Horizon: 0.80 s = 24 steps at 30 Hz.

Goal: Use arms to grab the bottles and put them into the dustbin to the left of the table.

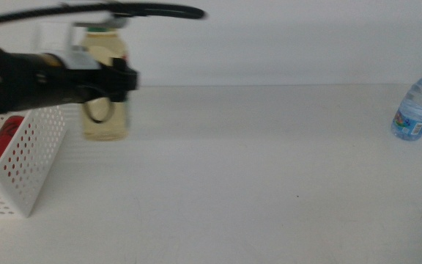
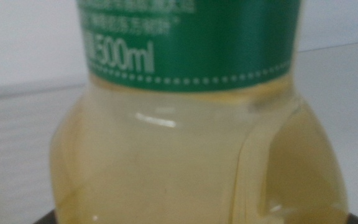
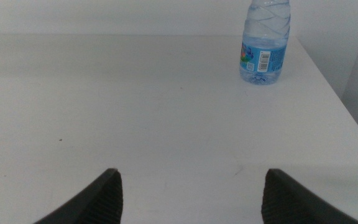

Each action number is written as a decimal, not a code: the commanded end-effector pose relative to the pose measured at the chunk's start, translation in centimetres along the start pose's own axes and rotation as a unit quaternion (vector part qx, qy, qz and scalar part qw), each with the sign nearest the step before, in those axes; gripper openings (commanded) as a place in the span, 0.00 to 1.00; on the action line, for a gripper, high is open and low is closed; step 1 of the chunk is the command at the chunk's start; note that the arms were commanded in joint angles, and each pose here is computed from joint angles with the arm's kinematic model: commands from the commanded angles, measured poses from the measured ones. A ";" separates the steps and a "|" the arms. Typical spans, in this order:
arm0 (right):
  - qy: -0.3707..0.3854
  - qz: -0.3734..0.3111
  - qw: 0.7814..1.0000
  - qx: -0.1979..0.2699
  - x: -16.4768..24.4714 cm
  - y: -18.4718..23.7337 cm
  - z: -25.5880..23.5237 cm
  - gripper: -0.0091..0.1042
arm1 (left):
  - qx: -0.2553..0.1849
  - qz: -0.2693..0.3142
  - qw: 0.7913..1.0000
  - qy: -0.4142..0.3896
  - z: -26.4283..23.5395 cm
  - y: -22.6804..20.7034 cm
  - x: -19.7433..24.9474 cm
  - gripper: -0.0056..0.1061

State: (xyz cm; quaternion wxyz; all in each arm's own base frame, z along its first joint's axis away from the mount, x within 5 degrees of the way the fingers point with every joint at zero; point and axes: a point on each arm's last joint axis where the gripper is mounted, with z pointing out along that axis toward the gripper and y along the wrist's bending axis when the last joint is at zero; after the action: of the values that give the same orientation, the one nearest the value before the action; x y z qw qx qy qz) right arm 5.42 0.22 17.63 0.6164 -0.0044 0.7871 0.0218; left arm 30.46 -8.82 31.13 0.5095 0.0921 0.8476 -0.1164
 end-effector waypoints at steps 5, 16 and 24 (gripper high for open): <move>-0.054 -0.008 0.999 0.002 -1.0 0.0 -0.3 0.60 | -0.064 -0.030 0.995 -0.067 -4.5 4.3 -3.4 0.01; -0.054 -0.008 0.999 0.002 -1.0 0.0 -0.3 0.60 | -0.160 -0.036 0.986 -0.008 -7.9 11.5 -6.8 0.01; -0.054 -0.008 0.999 0.002 -1.0 0.0 -0.3 0.60 | -0.177 -0.034 0.978 0.105 -5.8 16.3 -7.7 0.01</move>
State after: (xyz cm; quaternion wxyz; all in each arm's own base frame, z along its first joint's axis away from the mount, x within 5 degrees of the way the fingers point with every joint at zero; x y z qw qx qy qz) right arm 5.42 0.22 17.63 0.6164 -0.0044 0.7871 0.0218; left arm 33.56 7.99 35.54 0.3601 -0.0198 0.9326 0.0139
